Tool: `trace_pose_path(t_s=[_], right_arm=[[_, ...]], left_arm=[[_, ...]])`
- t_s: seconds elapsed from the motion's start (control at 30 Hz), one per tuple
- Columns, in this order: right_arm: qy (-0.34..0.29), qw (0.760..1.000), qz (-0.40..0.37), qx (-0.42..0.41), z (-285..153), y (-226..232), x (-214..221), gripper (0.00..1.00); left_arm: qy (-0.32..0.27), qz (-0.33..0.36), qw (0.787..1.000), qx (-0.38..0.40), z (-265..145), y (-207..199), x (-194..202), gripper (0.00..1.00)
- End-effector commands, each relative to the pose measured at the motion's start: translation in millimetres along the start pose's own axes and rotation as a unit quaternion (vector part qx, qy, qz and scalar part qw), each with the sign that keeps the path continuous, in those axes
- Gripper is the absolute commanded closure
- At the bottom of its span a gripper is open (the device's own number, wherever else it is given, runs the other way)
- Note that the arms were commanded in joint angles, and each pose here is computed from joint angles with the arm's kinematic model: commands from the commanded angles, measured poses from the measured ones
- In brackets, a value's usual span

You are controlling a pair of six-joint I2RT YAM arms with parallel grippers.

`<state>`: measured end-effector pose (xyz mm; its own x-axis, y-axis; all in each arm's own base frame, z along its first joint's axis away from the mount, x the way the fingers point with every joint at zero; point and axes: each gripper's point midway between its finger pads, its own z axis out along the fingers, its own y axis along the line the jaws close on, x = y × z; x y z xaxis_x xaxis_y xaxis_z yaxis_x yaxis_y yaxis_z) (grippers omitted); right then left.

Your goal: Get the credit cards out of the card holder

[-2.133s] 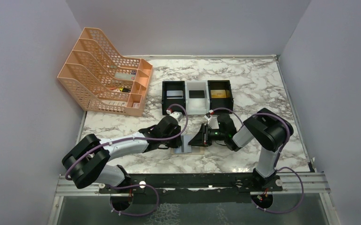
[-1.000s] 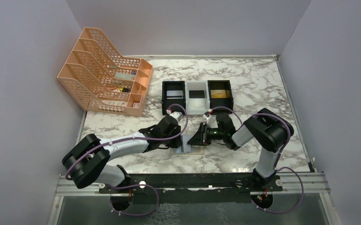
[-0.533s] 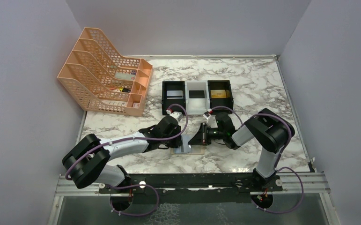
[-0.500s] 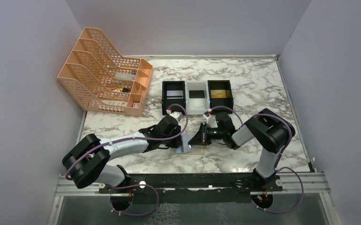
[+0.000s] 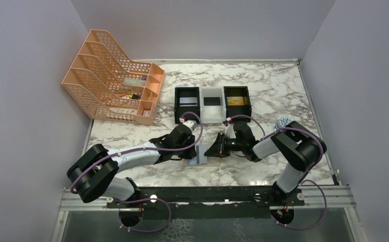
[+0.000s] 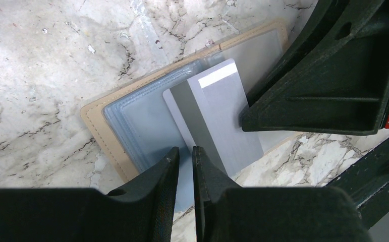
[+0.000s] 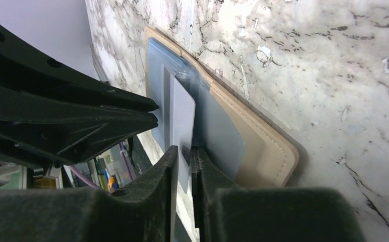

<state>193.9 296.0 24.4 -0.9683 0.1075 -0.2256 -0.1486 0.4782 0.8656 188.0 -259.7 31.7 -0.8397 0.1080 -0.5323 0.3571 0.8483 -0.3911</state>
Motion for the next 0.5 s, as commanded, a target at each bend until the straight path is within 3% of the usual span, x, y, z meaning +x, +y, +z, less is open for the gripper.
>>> trace_pose_path(t_s=[0.0, 0.23, 0.47], right_arm=[[-0.001, 1.0, -0.005, -0.029, 0.8, 6.5, 2.7, 0.81], [0.0, 1.0, 0.009, -0.014, 5.0, -0.8, 1.3, 0.78], [0.028, 0.998, -0.025, -0.043, 7.7, 8.7, 6.7, 0.75]], left_arm=[[0.043, 0.017, 0.998, -0.03, 2.2, 16.5, 22.0, 0.8], [0.038, 0.021, 0.999, -0.027, 1.4, 15.1, 19.8, 0.8], [0.044, 0.018, 0.998, -0.028, 4.3, 15.9, 23.0, 0.8]])
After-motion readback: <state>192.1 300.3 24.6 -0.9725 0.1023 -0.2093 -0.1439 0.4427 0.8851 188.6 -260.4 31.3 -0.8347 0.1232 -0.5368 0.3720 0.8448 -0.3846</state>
